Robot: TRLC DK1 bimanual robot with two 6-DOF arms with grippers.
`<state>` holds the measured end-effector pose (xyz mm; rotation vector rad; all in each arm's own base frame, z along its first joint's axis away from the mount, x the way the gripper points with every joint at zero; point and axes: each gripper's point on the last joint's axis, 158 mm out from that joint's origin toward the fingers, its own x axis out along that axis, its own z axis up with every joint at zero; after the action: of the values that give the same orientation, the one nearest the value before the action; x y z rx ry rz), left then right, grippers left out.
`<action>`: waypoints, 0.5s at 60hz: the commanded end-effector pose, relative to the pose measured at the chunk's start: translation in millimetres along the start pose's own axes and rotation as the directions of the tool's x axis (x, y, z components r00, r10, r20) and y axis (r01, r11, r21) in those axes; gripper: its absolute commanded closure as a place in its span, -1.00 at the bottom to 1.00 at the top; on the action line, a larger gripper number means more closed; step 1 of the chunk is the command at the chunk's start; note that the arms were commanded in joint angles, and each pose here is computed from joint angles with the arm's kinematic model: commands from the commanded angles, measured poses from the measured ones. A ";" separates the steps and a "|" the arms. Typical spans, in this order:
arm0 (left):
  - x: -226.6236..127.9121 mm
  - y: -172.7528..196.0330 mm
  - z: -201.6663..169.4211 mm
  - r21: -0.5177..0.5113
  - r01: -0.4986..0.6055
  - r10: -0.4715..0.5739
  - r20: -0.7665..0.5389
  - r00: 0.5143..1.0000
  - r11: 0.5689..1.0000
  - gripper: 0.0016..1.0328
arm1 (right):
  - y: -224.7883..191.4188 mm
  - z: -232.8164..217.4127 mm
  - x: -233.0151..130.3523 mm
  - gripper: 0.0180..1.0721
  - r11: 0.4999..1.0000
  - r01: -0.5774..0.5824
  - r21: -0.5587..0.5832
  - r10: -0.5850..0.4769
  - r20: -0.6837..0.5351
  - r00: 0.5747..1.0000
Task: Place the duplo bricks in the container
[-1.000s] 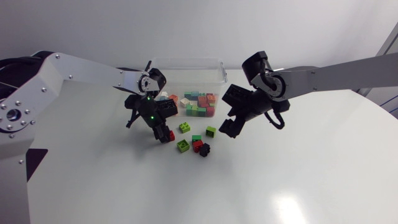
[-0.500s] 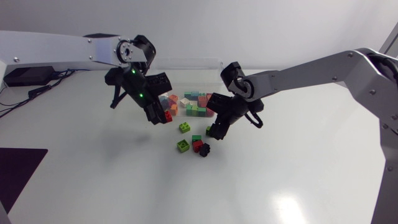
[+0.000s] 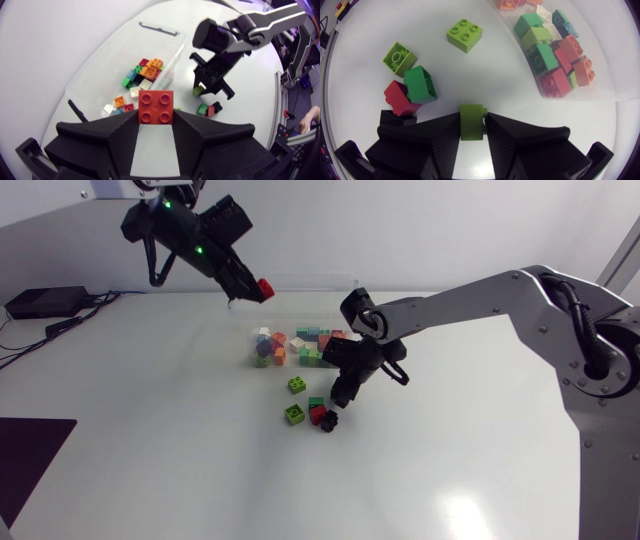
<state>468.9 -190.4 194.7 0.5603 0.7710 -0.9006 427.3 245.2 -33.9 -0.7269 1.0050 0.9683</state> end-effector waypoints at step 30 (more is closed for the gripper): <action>74.4 88.4 13.8 -0.270 -0.133 0.158 0.074 0.985 0.954 -0.28 | -19.6 39.9 -113.2 0.56 0.996 0.075 0.054 -0.082 0.151 0.985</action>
<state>562.8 -192.3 155.3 0.3687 0.7486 -0.7233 435.0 228.0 62.3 -0.6596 0.8919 0.9163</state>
